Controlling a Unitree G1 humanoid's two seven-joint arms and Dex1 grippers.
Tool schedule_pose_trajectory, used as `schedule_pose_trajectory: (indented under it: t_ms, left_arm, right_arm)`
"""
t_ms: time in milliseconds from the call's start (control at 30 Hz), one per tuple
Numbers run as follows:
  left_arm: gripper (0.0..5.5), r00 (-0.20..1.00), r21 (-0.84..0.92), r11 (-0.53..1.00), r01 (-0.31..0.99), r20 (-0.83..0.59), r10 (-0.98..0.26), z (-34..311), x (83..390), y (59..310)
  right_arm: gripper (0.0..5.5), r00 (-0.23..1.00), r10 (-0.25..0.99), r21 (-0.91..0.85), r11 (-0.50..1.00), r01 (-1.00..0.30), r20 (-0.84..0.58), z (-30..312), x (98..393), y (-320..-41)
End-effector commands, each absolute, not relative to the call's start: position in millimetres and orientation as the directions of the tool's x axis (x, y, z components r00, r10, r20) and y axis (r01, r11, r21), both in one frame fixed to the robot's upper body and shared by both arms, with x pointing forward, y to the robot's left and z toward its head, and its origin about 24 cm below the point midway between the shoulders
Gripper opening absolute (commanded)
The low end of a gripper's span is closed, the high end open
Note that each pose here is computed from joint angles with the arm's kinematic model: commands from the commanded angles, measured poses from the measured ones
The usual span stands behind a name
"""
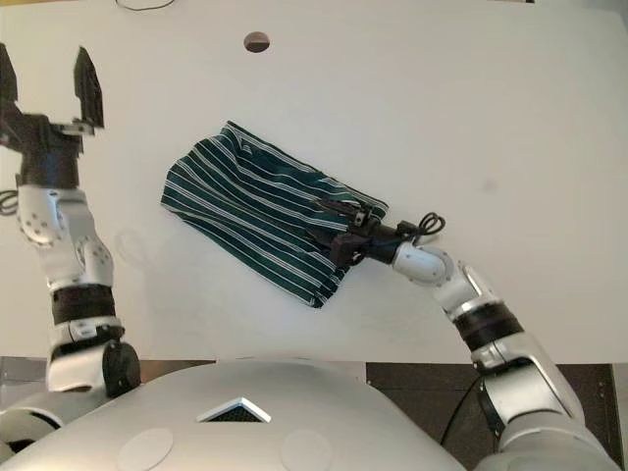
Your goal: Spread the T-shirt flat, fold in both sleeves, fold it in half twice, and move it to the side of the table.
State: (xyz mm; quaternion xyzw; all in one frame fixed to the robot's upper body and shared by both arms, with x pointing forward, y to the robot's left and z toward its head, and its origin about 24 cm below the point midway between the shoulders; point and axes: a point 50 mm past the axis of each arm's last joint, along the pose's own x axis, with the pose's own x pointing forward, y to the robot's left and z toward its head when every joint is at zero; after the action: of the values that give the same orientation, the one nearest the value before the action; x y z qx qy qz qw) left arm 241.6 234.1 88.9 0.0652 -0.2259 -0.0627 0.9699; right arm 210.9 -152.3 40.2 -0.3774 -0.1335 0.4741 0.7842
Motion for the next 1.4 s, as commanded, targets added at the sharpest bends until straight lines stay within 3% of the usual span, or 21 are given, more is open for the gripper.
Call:
schedule_pose_trajectory:
  t_ms: [33, 133, 200, 267, 367, 500, 600, 767, 933, 1133, 1300, 1400]
  left_arm:
    - [5.24, 0.799, 0.387, 0.869, 0.308, 0.392, -0.457, 87.9, 194.8, 192.4]
    - [5.24, 0.676, 0.482, 0.691, 0.539, 0.242, -0.696, 75.5, 155.8, 168.9]
    - [5.24, 0.551, 0.512, 0.510, 0.691, 0.084, -0.831, 59.4, 131.1, 156.2]
    - [5.24, 0.456, 0.533, 0.370, 0.761, -0.034, -0.889, 46.0, 120.3, 146.6]
    - [5.24, 0.461, 0.604, 0.305, 0.737, -0.119, -0.879, 29.4, 139.4, 134.1]
    - [5.24, 0.628, 0.663, 0.449, 0.599, -0.042, -0.777, 27.7, 179.9, 119.6]
    - [5.24, 0.627, 0.638, 0.487, 0.596, 0.008, -0.779, 28.9, 179.2, 106.2]
    - [5.24, 0.508, 0.645, 0.352, 0.678, -0.066, -0.859, 20.3, 160.2, 92.0]
    - [5.24, 0.362, 0.632, 0.154, 0.759, -0.213, -0.908, 4.4, 138.2, 100.0]
    - [5.24, 0.389, 0.627, 0.105, 0.772, -0.334, -0.859, -9.6, 150.5, 127.1]
    - [5.24, 0.203, 0.483, -0.029, 0.875, -0.422, -0.883, -7.2, 102.7, 156.2]
    - [5.24, 0.158, 0.412, -0.029, 0.911, -0.412, -0.897, 6.6, 82.6, 169.4]
  right_arm:
    - [2.58, 0.644, 0.756, -0.788, 0.466, -0.402, 0.118, 117.5, 221.8, -169.9]
    - [2.58, 0.683, 0.701, -0.783, 0.535, -0.317, 0.203, 147.1, 216.8, -179.0]
    - [2.58, 0.719, 0.677, -0.800, 0.515, -0.308, 0.159, 143.5, 223.9, -184.8]
    - [2.58, 0.738, 0.668, -0.815, 0.478, -0.329, 0.093, 131.3, 237.2, -184.6]
    - [2.58, 0.740, 0.672, -0.829, 0.407, -0.383, -0.012, 107.0, 266.6, -172.1]
    - [2.58, 0.714, 0.698, -0.826, 0.372, -0.423, -0.051, 88.4, 290.0, -146.4]
    - [2.58, 0.703, 0.707, -0.823, 0.356, -0.443, -0.072, 77.5, 297.5, -138.6]
    - [2.58, 0.712, 0.697, -0.821, 0.359, -0.444, -0.081, 70.5, 301.5, -142.3]
    - [2.58, 0.707, 0.705, -0.834, 0.360, -0.419, -0.051, 79.1, 303.2, -140.7]
    - [2.58, 0.625, 0.777, -0.810, 0.315, -0.494, -0.079, 82.1, 303.6, -115.5]
    - [2.58, 0.521, 0.836, -0.758, 0.225, -0.612, -0.172, 73.9, 299.9, -96.0]
    - [2.58, 0.460, 0.864, -0.726, 0.180, -0.664, -0.206, 69.8, 299.9, -77.3]
